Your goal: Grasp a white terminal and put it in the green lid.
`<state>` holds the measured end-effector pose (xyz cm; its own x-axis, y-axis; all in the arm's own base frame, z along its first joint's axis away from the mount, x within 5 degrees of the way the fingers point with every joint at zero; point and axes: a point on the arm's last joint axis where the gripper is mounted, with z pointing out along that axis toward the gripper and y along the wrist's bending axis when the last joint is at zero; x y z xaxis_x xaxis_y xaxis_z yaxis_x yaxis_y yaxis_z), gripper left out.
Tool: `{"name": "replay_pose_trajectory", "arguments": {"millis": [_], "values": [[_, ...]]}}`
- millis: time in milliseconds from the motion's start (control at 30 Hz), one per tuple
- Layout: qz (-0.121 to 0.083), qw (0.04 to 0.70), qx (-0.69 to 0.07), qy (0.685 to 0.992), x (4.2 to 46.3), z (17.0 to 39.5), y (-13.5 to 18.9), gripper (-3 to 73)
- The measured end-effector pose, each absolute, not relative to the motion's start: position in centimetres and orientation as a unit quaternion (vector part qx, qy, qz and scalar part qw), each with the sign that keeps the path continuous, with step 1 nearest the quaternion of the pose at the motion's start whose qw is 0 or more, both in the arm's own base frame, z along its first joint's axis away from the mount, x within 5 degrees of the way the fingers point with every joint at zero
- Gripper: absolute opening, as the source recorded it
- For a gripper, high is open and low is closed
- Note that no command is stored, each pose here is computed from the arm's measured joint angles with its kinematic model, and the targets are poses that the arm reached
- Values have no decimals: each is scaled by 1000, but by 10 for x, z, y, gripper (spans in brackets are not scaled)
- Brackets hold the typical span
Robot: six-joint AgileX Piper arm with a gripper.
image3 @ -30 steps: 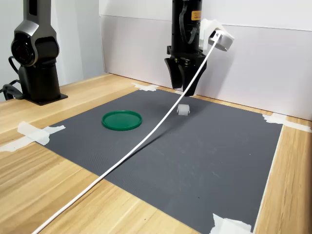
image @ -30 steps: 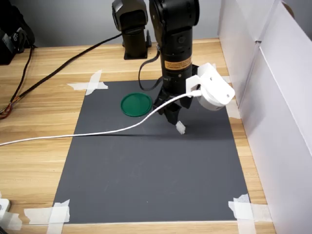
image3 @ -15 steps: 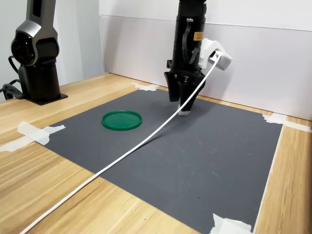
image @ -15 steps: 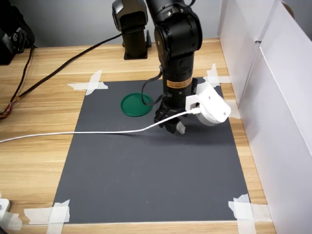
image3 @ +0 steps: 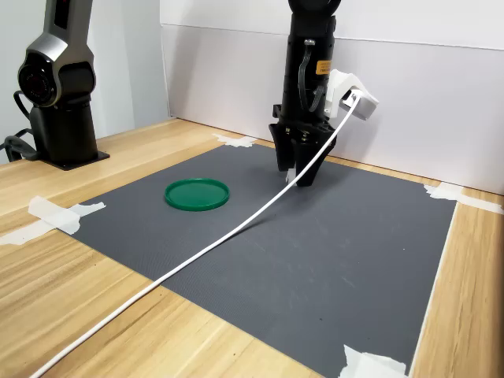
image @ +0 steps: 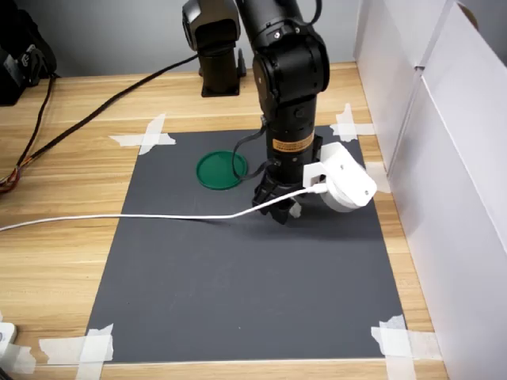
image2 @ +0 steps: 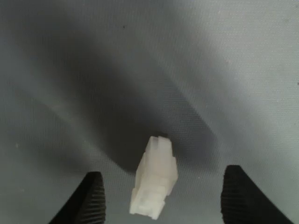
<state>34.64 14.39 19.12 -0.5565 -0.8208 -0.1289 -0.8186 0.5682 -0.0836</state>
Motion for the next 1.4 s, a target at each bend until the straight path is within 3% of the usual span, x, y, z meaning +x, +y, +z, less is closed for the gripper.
{"name": "replay_pose_trajectory", "arguments": {"millis": [233, 733, 1067, 1200, 1400], "values": [[-7, 75, -465, 882, 347, 188, 144, 540], [1, 76, -449, 890, 347, 188, 145, 137], [1, 80, -449, 890, 347, 191, 145, 110], [-10, 123, -452, 883, 345, 214, 143, 110], [-42, 189, -468, 862, 338, 254, 136, 109]]}}
